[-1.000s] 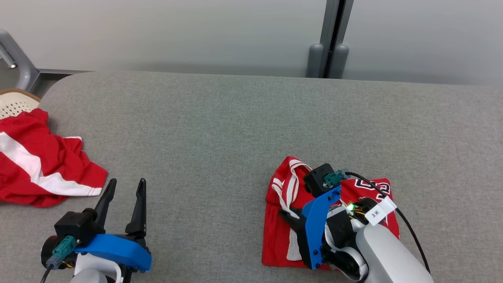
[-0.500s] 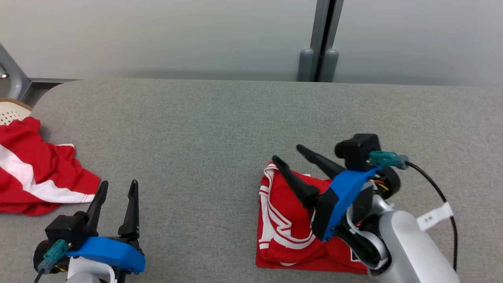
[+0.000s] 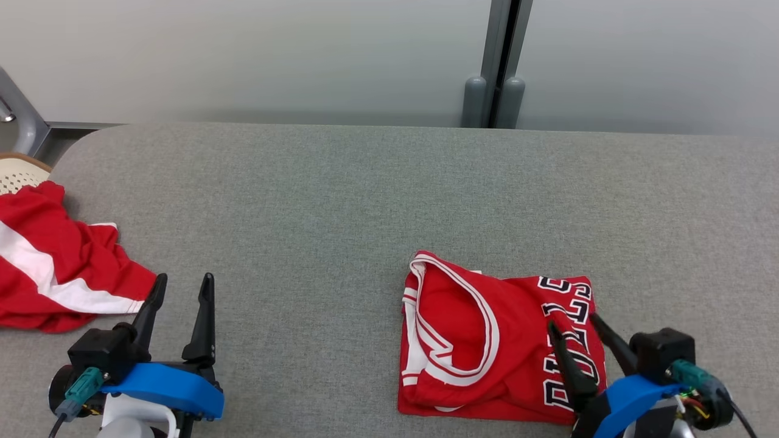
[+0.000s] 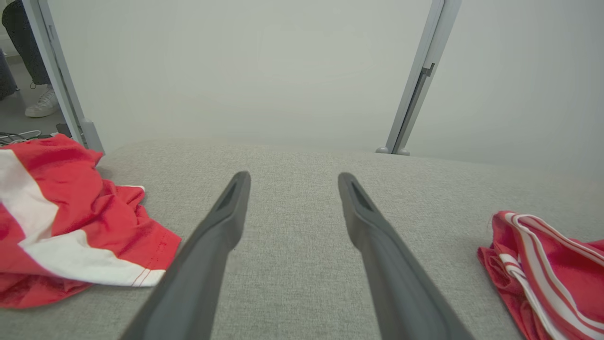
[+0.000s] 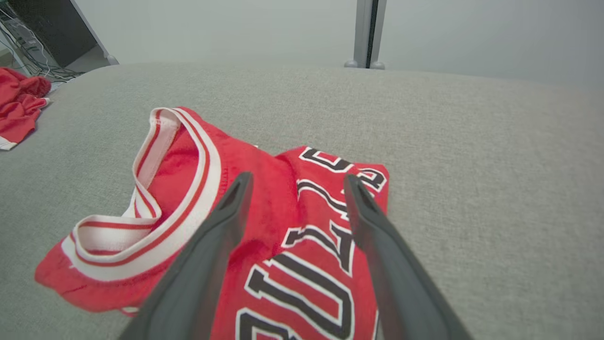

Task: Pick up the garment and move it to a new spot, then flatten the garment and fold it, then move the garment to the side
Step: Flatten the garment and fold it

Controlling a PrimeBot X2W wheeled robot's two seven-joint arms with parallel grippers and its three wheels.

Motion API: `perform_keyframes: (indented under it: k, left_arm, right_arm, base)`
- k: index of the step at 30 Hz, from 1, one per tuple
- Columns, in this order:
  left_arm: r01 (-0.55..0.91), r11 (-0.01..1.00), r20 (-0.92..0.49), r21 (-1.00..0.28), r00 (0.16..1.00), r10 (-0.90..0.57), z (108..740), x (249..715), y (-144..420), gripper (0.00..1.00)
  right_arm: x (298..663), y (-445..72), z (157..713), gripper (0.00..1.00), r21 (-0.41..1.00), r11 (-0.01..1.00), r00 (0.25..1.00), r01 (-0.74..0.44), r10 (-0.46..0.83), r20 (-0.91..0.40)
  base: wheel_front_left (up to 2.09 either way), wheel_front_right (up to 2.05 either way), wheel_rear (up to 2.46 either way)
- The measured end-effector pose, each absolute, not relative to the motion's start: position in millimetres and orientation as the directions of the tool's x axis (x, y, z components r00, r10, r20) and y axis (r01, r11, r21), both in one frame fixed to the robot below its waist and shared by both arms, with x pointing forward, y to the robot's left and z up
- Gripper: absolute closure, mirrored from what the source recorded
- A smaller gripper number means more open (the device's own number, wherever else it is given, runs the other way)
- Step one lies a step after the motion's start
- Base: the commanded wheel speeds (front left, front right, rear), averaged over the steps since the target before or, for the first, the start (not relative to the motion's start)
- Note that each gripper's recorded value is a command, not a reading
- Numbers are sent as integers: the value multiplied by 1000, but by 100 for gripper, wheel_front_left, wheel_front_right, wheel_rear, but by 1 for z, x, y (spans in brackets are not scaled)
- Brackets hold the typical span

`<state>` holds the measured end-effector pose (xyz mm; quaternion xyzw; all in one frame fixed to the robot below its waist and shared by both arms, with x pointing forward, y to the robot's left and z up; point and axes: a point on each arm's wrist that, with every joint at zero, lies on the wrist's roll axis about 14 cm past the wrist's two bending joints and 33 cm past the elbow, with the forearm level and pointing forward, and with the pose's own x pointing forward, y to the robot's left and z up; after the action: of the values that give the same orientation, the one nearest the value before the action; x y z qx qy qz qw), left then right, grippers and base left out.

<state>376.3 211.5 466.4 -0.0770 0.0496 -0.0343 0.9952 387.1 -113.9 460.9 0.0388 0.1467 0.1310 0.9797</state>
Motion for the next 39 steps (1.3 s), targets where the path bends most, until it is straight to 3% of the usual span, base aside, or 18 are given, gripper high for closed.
perform_keyframes:
  k: [1, 2, 3, 4, 5, 11, 21, 24, 26, 27, 28, 33, 39]
  left_arm:
    - [61, 986, -92, -154, 993, -76, 467, 377, 212, 0]
    - [61, 986, -91, -153, 993, -75, 468, 377, 213, 0]
    - [62, 987, -91, -151, 993, -76, 468, 378, 213, 0]
    - [61, 987, -90, -151, 993, -75, 468, 378, 214, 0]
    - [57, 987, -90, -150, 993, -71, 469, 379, 215, 0]
    - [33, 987, -84, -157, 995, -47, 471, 382, 221, 0]
    - [1, 988, -86, -155, 996, -14, 471, 376, 233, 0]
    - [-5, 988, -86, -155, 996, -8, 472, 374, 234, 0]
    - [-9, 988, -86, -156, 996, -5, 472, 373, 235, 0]
    - [-10, 987, -88, -157, 996, -4, 471, 372, 235, 0]
    - [-12, 988, -90, -157, 996, -2, 471, 371, 235, 0]
    - [2, 987, -82, -159, 997, -15, 473, 371, 229, 0]
    - [33, 984, -63, -174, 997, -45, 478, 371, 216, 0]
  right_arm:
    - [383, -112, 454, 5, 122, 961, 918, -248, 273, -289]
    - [379, -109, 448, 51, 133, 958, 911, -253, 283, -301]
    - [376, -105, 443, 62, 145, 954, 905, -261, 295, -307]
    - [374, -99, 440, 89, 152, 949, 900, -275, 310, -306]
    - [372, -93, 436, 100, 159, 944, 892, -290, 327, -312]
    - [375, -48, 425, 100, 172, 894, 834, -413, 447, -324]
    - [326, 50, 392, 100, 234, 687, 533, -688, 697, -480]
    - [312, 71, 400, 100, 311, 632, 474, -710, 755, -453]
    - [312, 79, 415, 100, 348, 612, 482, -710, 783, -392]
    - [318, 80, 424, 56, 364, 611, 505, -703, 789, -351]
    - [325, 79, 435, 0, 375, 617, 537, -692, 787, -305]
    - [370, 41, 485, 0, 385, 699, 729, -602, 678, -91]
    - [404, -57, 524, 0, 313, 864, 916, -394, 396, 60]
  base:
    - [0, 0, 0]
    - [0, 0, 0]
    - [0, 0, 0]
    - [0, 0, 0]
    - [0, 0, 0]
    - [0, 0, 0]
    - [0, 0, 0]
    - [0, 0, 0]
    - [0, 0, 0]
    - [0, 0, 0]
    - [0, 0, 0]
    - [0, 0, 0]
    - [0, 0, 0]
